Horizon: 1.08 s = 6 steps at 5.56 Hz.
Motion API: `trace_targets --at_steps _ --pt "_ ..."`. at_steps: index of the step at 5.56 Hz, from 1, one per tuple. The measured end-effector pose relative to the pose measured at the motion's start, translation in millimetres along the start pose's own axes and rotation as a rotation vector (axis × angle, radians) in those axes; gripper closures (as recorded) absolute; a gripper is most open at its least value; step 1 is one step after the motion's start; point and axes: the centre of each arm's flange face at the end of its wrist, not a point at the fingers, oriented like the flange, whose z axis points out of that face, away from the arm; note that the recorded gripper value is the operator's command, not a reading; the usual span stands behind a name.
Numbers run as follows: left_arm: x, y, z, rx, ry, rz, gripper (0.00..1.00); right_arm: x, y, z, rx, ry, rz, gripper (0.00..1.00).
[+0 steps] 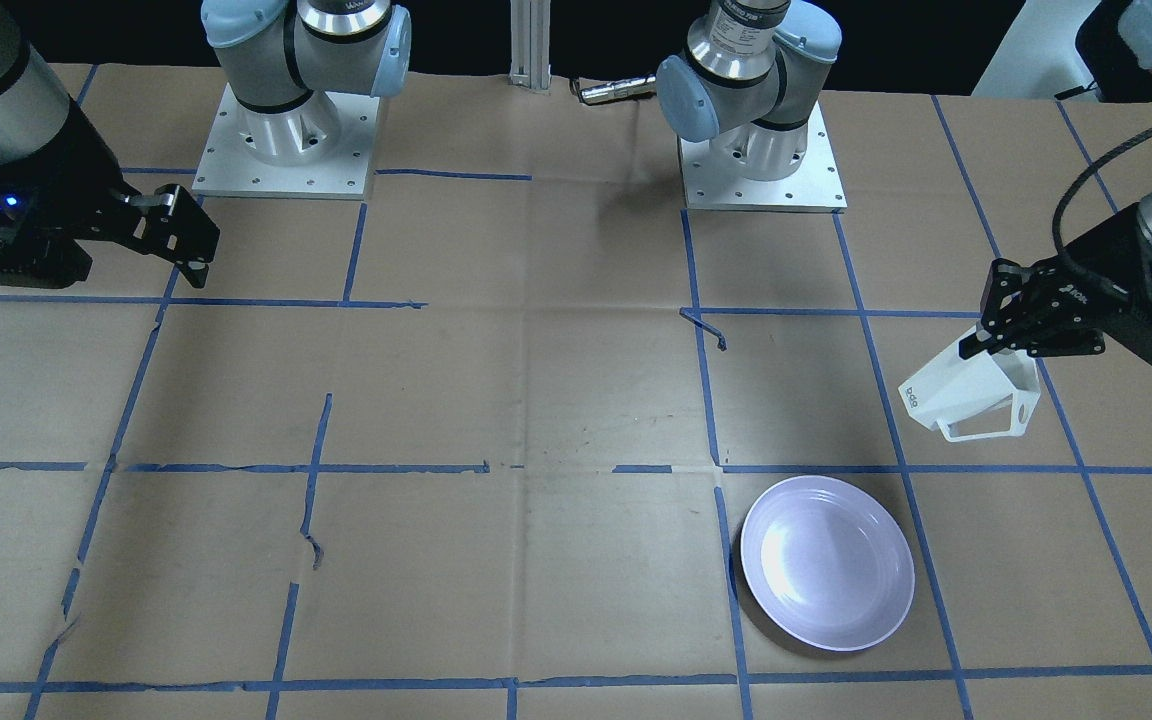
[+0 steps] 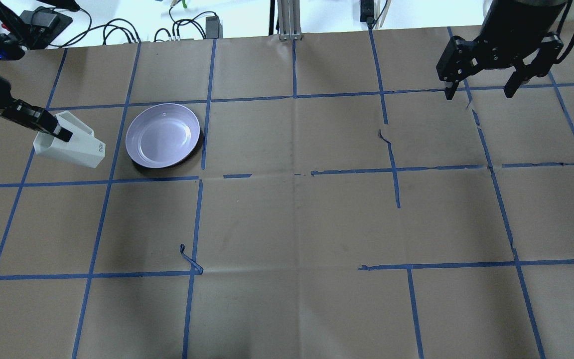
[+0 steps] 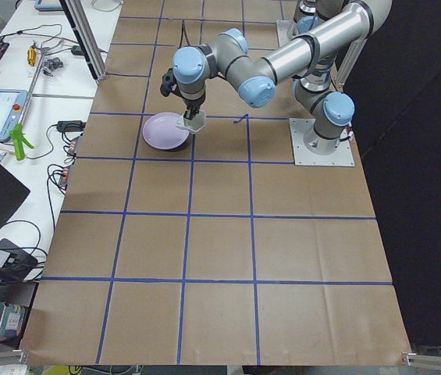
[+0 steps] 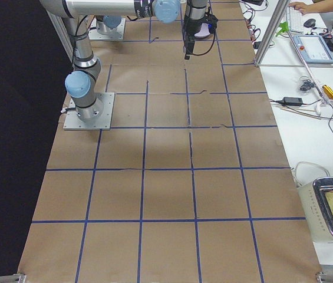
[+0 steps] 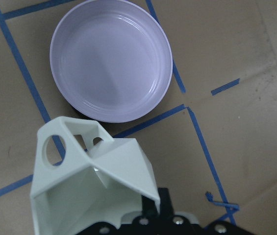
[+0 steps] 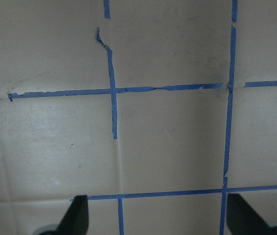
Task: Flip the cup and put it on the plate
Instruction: 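Carry the upright cup over the white plate with the left gripper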
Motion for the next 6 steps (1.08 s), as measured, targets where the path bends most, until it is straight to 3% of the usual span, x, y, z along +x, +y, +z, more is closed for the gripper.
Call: trace_targets --at_steps 2,3,5,6 --pt "46 -66 57 -0.052 -0.198 0.038 1.0 0 0 0 0.0 0.0 0.0 0.0" --pt "61 -88 86 -0.075 -0.266 0.045 0.99 0 0 0 0.0 0.0 0.0 0.0" --pt "74 -111 135 -0.097 -0.304 0.049 0.97 0 0 0 0.0 0.0 0.0 0.0" --pt "77 -118 156 -0.11 -0.301 0.062 0.9 0 0 0 0.0 0.0 0.0 0.0"
